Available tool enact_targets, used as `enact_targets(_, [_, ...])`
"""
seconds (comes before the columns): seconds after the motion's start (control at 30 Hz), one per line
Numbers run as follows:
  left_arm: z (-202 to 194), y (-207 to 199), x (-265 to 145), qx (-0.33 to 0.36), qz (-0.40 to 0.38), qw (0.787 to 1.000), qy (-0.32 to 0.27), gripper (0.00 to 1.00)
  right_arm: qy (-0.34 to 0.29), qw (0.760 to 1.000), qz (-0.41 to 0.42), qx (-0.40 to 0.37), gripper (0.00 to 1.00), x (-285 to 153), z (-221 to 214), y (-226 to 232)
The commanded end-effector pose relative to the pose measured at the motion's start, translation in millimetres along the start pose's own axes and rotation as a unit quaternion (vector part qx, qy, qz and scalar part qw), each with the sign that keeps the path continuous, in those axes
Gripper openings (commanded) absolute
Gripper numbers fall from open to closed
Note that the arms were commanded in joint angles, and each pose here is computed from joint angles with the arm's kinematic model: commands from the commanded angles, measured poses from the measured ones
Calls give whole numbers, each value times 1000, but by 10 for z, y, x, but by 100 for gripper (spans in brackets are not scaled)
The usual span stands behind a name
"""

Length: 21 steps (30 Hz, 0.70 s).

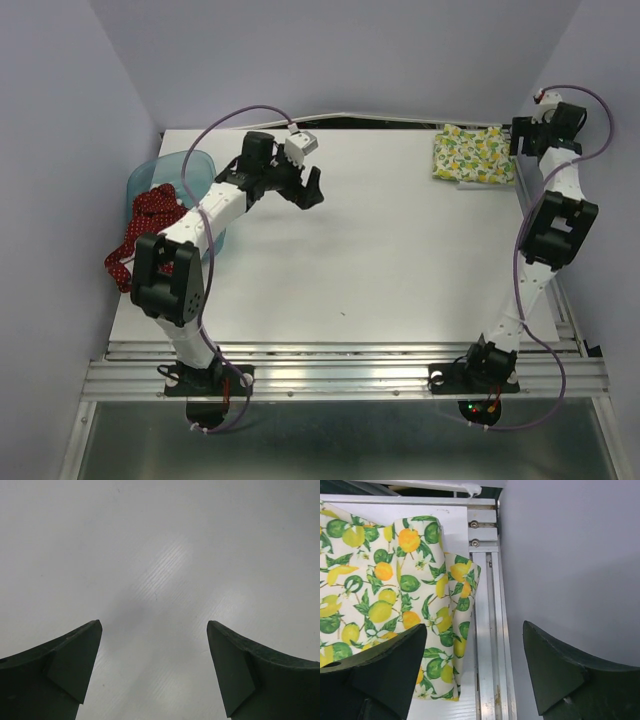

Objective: Fold and stack the skirts
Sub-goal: Neatly place the folded skirt to the corner

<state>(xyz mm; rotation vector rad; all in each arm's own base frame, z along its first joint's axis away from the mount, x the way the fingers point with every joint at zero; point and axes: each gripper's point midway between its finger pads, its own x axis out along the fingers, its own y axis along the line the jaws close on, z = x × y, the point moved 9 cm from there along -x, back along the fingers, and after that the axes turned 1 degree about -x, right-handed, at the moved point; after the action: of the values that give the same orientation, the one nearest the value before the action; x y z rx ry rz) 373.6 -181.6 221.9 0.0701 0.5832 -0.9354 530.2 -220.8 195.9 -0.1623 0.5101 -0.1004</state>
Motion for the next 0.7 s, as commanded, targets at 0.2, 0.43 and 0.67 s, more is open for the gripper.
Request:
enact_targets(0.2, [806, 162, -912, -17, 200, 968, -149, 99, -49, 990, 123, 40, 100, -1185, 965, 559])
enact_targets(0.43, [468, 291, -884, -8, 246, 968, -44, 99, 6, 964, 244, 103, 100, -1949, 723, 1389])
enact_targets(0.67, [22, 107, -995, -9, 240, 970, -30, 99, 59, 947, 294, 117, 100, -2324, -121, 1972])
